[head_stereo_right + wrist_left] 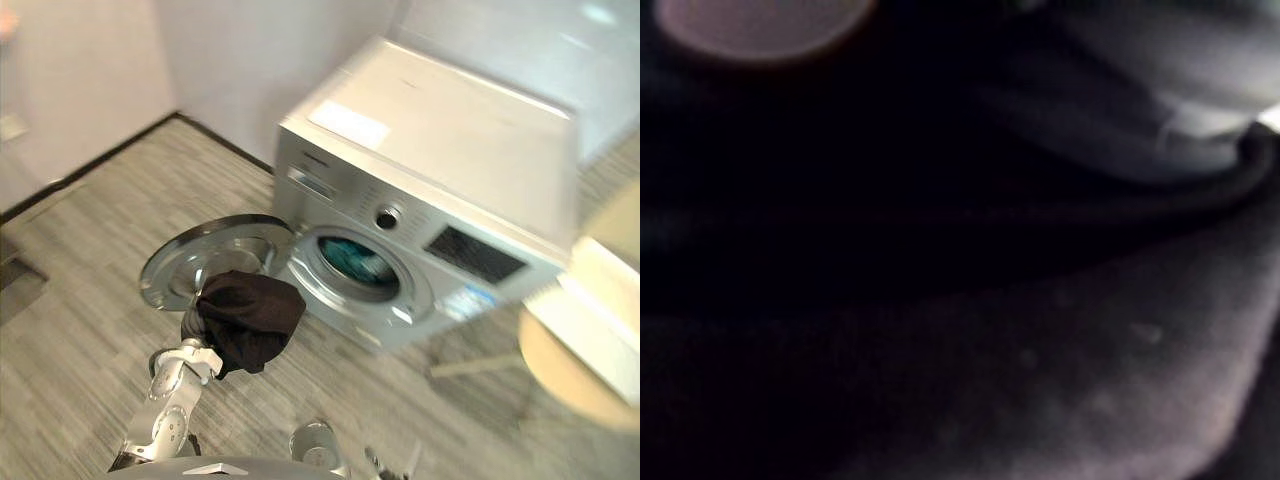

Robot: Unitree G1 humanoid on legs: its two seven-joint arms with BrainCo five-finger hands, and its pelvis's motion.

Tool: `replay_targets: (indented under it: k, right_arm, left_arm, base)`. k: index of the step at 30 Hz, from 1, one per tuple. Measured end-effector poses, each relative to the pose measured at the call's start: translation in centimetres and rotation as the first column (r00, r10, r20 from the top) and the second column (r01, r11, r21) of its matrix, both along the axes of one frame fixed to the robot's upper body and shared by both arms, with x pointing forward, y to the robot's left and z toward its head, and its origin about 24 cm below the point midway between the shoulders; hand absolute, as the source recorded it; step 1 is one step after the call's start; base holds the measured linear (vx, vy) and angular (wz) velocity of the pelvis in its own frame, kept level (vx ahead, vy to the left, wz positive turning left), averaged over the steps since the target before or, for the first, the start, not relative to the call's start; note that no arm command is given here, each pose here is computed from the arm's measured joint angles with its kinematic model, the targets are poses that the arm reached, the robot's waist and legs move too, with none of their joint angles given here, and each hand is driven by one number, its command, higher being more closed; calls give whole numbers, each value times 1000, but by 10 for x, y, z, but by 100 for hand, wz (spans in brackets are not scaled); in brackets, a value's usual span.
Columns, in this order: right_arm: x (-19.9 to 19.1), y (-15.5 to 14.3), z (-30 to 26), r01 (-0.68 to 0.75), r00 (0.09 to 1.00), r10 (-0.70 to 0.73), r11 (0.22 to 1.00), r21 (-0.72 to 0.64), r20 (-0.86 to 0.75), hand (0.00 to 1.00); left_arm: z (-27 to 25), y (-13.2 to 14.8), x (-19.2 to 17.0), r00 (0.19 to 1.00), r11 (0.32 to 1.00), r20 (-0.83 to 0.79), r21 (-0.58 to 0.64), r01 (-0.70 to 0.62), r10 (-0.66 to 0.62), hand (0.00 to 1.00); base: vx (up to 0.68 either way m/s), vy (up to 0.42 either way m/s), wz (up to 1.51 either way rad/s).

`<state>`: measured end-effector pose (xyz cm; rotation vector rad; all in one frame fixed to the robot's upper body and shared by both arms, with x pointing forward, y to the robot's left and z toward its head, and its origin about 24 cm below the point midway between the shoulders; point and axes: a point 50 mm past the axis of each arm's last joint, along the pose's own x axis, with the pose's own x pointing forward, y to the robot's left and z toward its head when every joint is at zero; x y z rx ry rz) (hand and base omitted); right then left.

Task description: Pick up the laundry basket with both hands and put the clothes into the washing machine.

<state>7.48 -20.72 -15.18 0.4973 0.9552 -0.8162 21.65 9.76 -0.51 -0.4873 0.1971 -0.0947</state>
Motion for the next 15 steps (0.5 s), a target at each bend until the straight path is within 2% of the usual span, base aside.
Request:
replay_targets:
  k: [3, 6, 8, 12, 15]
  right_arm:
    - [23, 0, 9, -77, 994, 81, 996, -49, 68, 0]
    - [45, -2, 19, -201, 970, 214, 972, -118, 112, 0]
    - [59, -5, 22, -272, 951, 290, 950, -156, 111, 0]
    - [93, 4, 35, -489, 842, 529, 831, -265, 106, 0]
    - [103, 13, 39, -556, 789, 605, 778, -294, 106, 0]
  left_arm:
    - [3, 10, -4, 999, 999, 16, -12, -31, 31, 100]
    - [9, 11, 0, 998, 999, 45, -19, -31, 32, 100]
    - [7, 6, 8, 999, 1000, 42, -16, -9, 10, 100]
    - [-9, 1, 13, 999, 1000, -36, 2, 14, -14, 100]
    - [-21, 0, 9, 995, 1000, -102, 13, 21, -19, 100]
  base:
    - [15, 256, -190]
    - [15, 74, -105]
    - [11, -90, -63]
    - [66, -172, -64]
    - [186, -321, -34]
